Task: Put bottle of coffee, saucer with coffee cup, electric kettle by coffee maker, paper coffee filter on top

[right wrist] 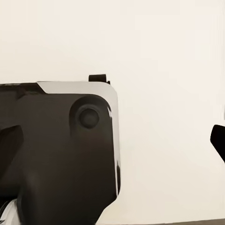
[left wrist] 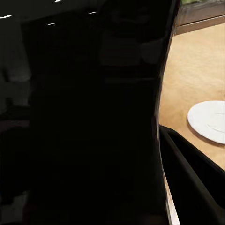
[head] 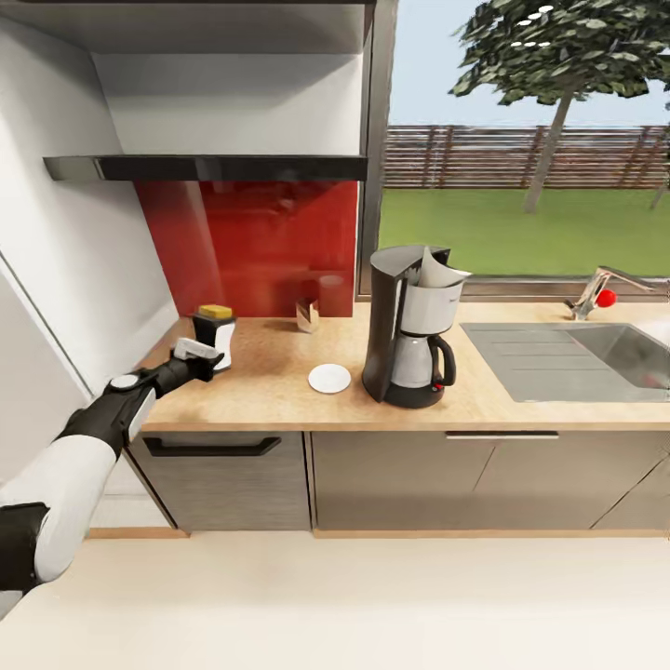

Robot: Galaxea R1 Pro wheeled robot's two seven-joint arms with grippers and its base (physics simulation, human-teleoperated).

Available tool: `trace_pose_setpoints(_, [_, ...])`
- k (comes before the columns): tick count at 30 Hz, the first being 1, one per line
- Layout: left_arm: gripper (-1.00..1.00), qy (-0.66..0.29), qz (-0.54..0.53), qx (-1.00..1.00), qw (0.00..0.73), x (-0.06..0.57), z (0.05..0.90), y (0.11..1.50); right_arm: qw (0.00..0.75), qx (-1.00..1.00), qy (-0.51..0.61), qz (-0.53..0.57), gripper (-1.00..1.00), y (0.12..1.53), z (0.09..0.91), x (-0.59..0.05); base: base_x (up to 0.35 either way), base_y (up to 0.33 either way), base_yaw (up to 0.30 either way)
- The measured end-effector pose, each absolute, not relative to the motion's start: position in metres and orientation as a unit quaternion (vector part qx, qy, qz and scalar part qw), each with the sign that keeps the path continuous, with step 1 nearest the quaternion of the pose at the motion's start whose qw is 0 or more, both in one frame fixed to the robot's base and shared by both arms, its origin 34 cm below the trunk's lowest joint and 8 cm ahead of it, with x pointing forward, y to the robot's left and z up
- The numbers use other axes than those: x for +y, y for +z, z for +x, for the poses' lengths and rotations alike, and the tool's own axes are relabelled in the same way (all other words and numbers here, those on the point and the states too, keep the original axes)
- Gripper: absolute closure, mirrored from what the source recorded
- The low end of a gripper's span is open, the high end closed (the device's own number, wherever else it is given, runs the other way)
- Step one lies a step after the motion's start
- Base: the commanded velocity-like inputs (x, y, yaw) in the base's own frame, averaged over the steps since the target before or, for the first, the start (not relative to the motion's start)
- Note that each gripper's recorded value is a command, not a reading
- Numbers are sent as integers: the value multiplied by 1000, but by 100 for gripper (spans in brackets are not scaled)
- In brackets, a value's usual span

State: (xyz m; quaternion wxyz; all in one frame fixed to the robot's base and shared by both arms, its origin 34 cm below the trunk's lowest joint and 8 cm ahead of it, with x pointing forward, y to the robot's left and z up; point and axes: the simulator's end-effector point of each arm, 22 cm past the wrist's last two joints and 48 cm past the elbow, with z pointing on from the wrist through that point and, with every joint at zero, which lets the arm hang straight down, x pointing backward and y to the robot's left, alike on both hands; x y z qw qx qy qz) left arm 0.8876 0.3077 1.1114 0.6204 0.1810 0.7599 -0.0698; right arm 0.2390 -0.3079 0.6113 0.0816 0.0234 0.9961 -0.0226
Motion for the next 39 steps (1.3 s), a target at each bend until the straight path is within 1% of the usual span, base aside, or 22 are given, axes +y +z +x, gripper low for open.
trace_pose_setpoints(4, [100,-67,163,753,633,277,893,1107,86,995,-27,41,-100,612,240,-313,0,0,-231])
trace_pose_setpoints(9, [100,-73,160,751,636,263,894,1107,87,994,-28,52,-100,612,241,-315,0,0,-257])
trace_pose_setpoints(18, [100,-69,157,746,643,267,896,1116,87,994,-28,53,-100,612,241,-314,0,0,-263])
trace_pose_setpoints(19, [100,-65,143,745,649,279,896,1119,87,994,-28,53,-100,612,241,-314,0,0,-264])
trace_pose_setpoints(23, [100,-67,128,756,638,289,884,1093,87,994,-28,53,-100,612,241,-313,0,0,-242])
trace_pose_setpoints(26, [100,-69,118,761,634,294,878,1082,87,994,-27,54,-100,612,241,-312,51,0,-82])
trace_pose_setpoints(32, [100,-71,111,768,627,298,871,1067,87,994,-25,53,-100,612,241,-310,258,0,-8])
trace_pose_setpoints(39, [100,-70,100,756,643,304,869,1069,88,994,-25,53,-100,612,242,-309,42,0,0])
